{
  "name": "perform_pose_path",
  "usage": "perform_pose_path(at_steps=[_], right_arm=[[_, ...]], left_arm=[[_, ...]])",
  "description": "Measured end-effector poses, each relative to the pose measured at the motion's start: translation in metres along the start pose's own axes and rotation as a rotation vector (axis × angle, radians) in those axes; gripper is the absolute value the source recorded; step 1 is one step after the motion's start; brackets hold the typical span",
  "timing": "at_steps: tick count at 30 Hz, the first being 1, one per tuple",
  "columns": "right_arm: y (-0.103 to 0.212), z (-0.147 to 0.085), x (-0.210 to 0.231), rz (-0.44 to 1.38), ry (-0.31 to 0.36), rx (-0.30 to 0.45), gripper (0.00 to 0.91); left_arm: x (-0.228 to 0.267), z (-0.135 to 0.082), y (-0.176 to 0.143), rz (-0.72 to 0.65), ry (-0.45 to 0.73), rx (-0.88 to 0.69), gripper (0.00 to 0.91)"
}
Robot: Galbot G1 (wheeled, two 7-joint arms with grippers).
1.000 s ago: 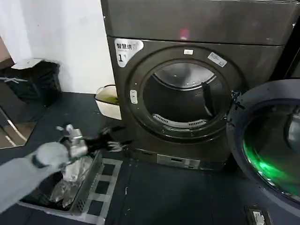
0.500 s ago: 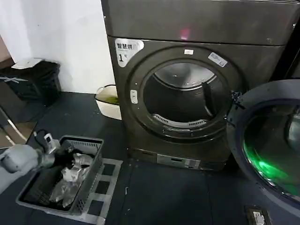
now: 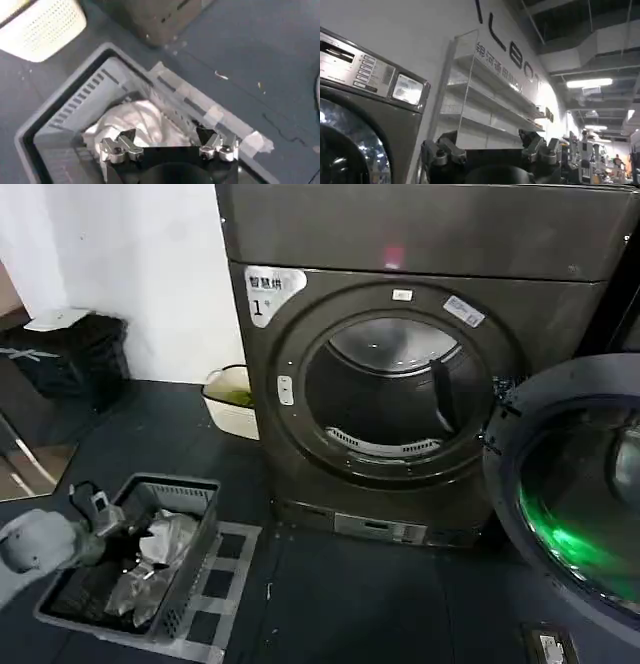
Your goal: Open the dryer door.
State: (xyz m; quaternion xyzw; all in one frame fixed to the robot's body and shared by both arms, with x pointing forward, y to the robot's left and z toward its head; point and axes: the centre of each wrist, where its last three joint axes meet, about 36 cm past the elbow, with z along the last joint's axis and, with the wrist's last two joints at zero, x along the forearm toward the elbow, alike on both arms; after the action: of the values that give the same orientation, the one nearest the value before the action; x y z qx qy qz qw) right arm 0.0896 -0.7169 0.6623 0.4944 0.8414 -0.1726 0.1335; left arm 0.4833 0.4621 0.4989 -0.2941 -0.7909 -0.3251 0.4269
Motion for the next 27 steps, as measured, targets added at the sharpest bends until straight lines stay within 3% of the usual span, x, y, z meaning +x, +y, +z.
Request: perform_pose_path(at_steps=[10,27], right_arm=[[0.004,0.003,0.000,-0.009,0.002,-0.004,0.907],[0.007,0.009,-0.001,-0.015,0.007,-0.010,0.907]], left_arm=[[-0.004,0.017,0.005,-0.008,0.076,0.043,0.907],[-0.003,0.027,0.005,0.007,0.128,0.052,0.907]])
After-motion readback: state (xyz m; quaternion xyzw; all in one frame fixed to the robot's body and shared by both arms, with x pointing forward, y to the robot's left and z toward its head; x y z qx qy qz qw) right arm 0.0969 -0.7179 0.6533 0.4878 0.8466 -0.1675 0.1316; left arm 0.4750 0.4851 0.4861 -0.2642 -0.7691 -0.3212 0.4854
